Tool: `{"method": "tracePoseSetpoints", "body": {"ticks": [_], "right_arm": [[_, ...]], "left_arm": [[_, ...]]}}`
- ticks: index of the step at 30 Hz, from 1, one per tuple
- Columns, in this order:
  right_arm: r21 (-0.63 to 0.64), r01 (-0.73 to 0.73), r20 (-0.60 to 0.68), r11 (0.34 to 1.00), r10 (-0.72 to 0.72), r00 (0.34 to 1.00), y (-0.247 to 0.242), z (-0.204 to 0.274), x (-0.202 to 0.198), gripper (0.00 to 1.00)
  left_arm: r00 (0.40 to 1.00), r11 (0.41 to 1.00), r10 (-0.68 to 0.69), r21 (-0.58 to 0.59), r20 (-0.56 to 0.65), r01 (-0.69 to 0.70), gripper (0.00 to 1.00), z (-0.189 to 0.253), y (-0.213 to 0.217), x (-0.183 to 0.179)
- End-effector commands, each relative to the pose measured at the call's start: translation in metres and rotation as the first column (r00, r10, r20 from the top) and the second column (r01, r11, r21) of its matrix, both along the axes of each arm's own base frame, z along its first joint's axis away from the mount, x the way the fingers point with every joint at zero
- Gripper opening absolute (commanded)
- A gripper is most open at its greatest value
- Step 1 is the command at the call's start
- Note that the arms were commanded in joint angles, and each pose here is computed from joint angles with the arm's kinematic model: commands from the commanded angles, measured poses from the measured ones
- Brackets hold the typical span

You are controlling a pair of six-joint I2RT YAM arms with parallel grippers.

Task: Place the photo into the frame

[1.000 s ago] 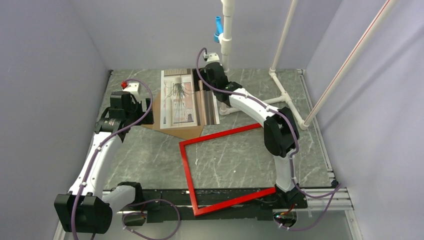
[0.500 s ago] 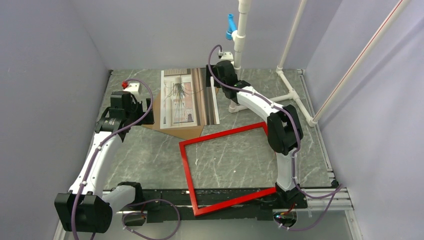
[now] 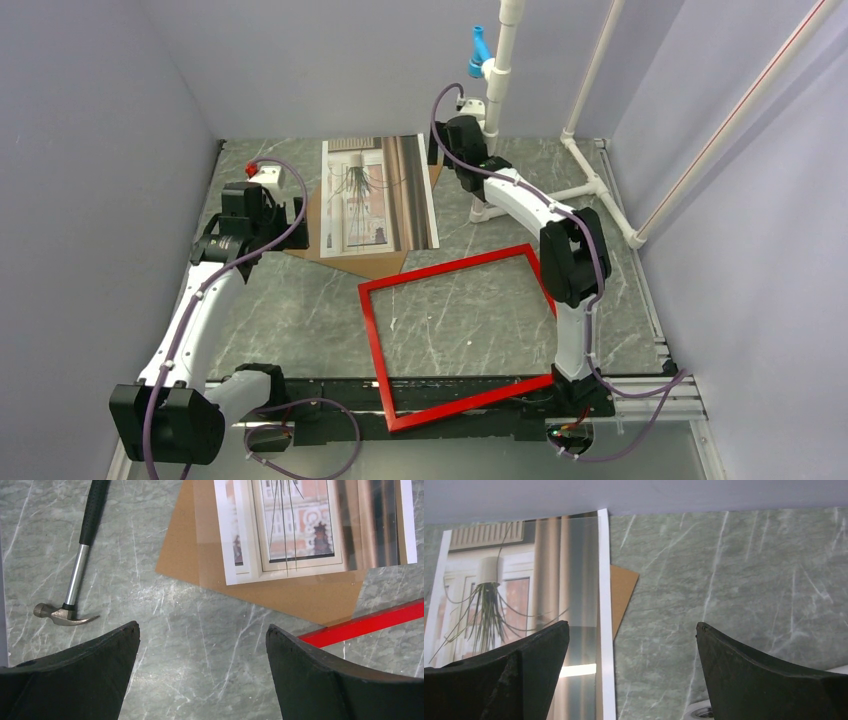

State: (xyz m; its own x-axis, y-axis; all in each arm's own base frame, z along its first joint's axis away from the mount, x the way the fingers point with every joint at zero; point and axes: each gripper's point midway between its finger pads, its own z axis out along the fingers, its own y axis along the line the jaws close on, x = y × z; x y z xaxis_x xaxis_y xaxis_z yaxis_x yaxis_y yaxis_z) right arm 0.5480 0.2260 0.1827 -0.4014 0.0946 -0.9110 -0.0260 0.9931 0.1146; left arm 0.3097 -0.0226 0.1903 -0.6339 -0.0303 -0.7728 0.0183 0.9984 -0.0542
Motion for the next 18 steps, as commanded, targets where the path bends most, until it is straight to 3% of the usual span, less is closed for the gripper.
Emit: {"method": "tracePoseSetpoints", "body": {"ticks": [1, 7, 18], "right_arm": [[0.035, 0.124, 0.079, 0.992, -0.126, 0.989, -0.045, 0.034, 0.020, 1.00], [0.054, 0.058, 0.056, 0.997, -0.061, 0.997, -0.038, 0.038, 0.015, 1.00], [0.217, -0.138, 0.003, 0.966, 0.141, 0.990, -0.007, 0.037, -0.039, 1.00]], "left_arm": [[0.999, 1.000, -0.019, -0.009, 0.036, 0.020, 0.99, 0.007, -0.003, 0.006], [0.997, 0.998, -0.056, -0.027, 0.050, 0.057, 0.99, 0.009, -0.010, 0.006], [0.974, 0.974, -0.196, -0.096, 0.114, 0.207, 0.99, 0.019, -0.038, 0.002]]}}
